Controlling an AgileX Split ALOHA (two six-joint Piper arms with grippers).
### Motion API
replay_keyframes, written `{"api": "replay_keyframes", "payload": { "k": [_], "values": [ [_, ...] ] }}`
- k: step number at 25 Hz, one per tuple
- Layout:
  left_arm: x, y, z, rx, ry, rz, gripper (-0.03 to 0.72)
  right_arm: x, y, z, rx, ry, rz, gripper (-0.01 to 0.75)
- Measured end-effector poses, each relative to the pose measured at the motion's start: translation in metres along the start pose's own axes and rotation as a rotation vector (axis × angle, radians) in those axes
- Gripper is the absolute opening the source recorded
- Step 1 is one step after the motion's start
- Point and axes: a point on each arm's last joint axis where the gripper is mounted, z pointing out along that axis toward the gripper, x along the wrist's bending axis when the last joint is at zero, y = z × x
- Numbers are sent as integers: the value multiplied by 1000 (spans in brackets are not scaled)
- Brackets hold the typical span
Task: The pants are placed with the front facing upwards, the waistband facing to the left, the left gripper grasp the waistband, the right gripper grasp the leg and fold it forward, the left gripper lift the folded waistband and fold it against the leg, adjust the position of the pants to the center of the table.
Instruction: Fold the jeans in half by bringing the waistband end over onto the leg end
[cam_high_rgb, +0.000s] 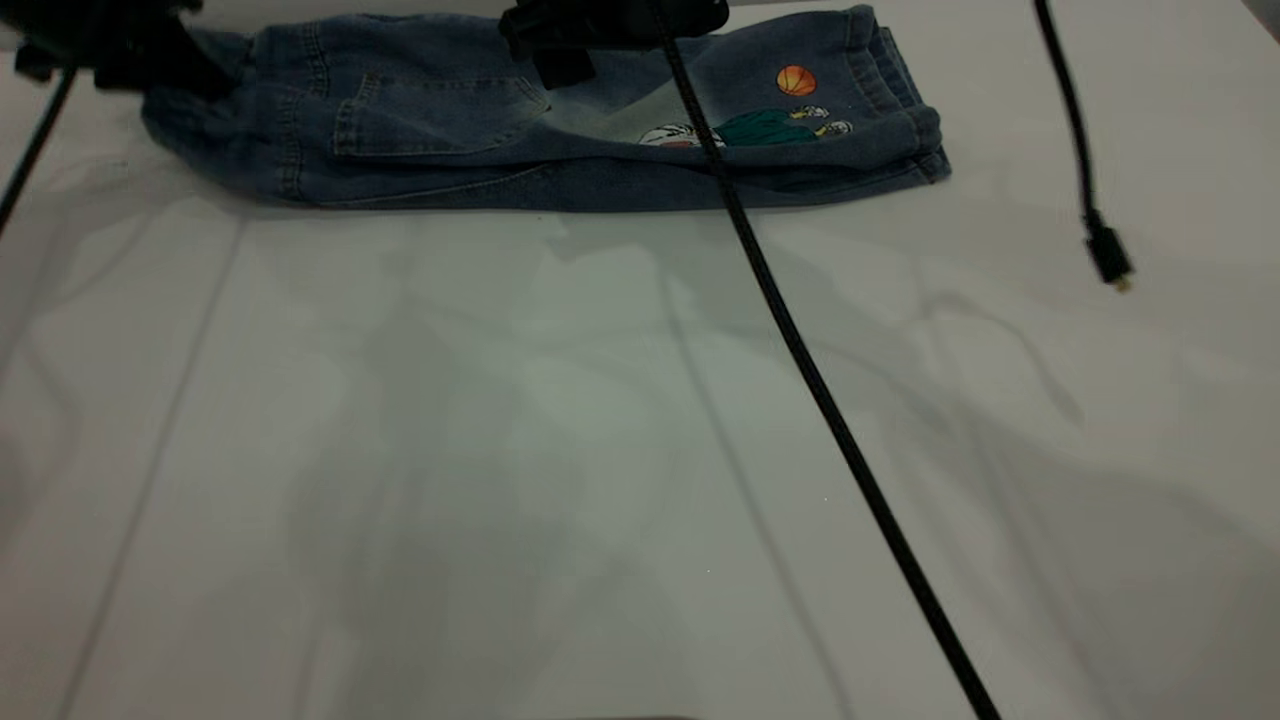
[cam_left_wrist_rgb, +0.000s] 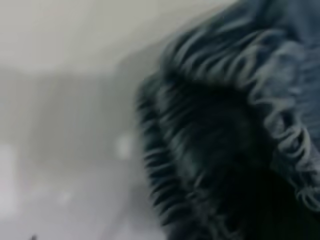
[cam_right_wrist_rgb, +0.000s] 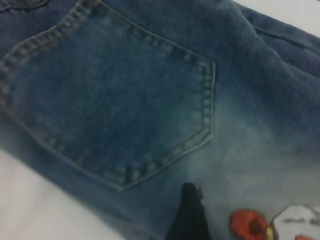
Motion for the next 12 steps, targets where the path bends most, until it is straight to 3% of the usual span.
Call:
{"api": "replay_keyframes", "payload": {
  "k": [6, 12],
  "values": [
    [-21, 16, -25, -21, -34, 49, 35, -2, 6, 14, 26, -24, 0, 515],
    [-52, 30, -44, -44, -69, 110, 35, -4, -29, 41, 130, -36, 12, 515]
  ]
}}
